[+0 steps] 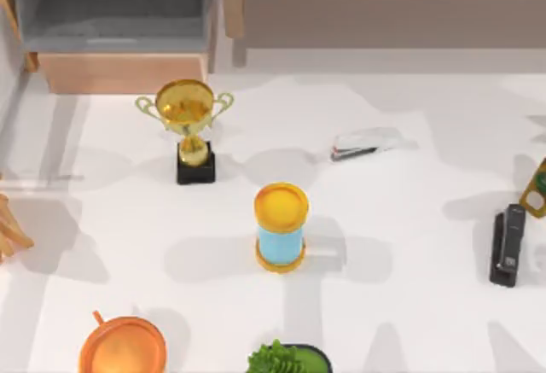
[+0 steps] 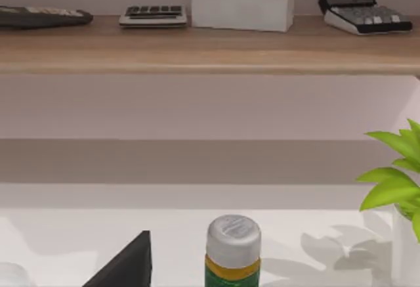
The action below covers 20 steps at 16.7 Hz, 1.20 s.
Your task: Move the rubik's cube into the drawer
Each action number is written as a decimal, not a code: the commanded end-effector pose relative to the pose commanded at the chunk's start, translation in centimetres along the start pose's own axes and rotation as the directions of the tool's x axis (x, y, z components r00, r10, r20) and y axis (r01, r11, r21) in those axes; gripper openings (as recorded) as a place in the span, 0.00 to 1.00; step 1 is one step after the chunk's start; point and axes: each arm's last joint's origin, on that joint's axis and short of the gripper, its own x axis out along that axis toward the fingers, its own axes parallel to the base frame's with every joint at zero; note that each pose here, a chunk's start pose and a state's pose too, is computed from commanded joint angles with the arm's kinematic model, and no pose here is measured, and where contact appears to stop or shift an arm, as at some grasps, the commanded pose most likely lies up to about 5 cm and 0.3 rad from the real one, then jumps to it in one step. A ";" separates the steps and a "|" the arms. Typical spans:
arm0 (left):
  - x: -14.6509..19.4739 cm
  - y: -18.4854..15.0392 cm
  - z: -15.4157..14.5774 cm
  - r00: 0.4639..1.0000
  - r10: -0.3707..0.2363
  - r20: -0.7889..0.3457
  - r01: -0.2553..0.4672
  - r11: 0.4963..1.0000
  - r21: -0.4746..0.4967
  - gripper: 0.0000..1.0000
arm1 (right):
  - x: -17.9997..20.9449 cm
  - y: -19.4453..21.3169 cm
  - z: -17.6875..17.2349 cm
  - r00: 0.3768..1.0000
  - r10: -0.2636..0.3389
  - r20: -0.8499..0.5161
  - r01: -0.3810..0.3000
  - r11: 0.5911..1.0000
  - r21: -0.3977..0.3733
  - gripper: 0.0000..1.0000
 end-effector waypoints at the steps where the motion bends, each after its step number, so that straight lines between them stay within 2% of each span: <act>1: 1.3 1.7 -1.6 0.997 0.000 -0.082 0.000 1.000 -0.002 0.00 | 0.0 0.0 0.0 1.000 0.000 0.000 0.000 1.000 0.000 1.00; 3: 5.0 3.7 -5.2 0.965 -0.040 -0.258 0.037 0.999 -0.017 0.00 | 0.0 0.0 0.0 1.000 0.000 0.000 0.000 1.000 0.000 1.00; 5: 9.9 4.4 -9.5 0.893 -0.123 -0.433 0.107 0.992 -0.061 0.00 | 0.0 0.0 0.0 1.000 0.000 0.000 0.000 1.000 0.000 1.00; 7: 15.1 3.9 -14.3 0.779 -0.229 -0.584 0.186 0.973 -0.133 0.00 | 0.0 0.0 0.0 1.000 0.000 0.000 0.000 1.000 0.000 1.00; 9: 19.5 2.6 -19.1 0.640 -0.333 -0.693 0.250 0.942 -0.222 0.00 | 0.0 0.0 0.0 1.000 0.000 0.000 0.000 1.000 0.000 1.00; 11: 22.7 0.8 -23.2 0.509 -0.414 -0.754 0.292 0.908 -0.302 0.00 | 0.0 0.0 0.0 1.000 0.000 0.000 0.000 1.000 0.000 1.00; 13: 24.6 -0.7 -25.9 0.413 -0.465 -0.783 0.316 0.879 -0.356 0.00 | 0.0 0.0 0.0 1.000 0.000 0.000 0.000 1.000 0.000 1.00; 15: 25.0 -1.3 -26.6 0.382 -0.480 -0.790 0.323 0.870 -0.373 0.00 | 0.0 0.0 0.0 1.000 0.000 0.000 0.000 1.000 0.000 1.00; 20: 25.0 -1.3 -26.6 0.382 -0.480 -0.790 0.323 0.870 -0.373 0.00 | 0.0 0.0 0.0 1.000 0.000 0.000 0.000 1.000 0.000 1.00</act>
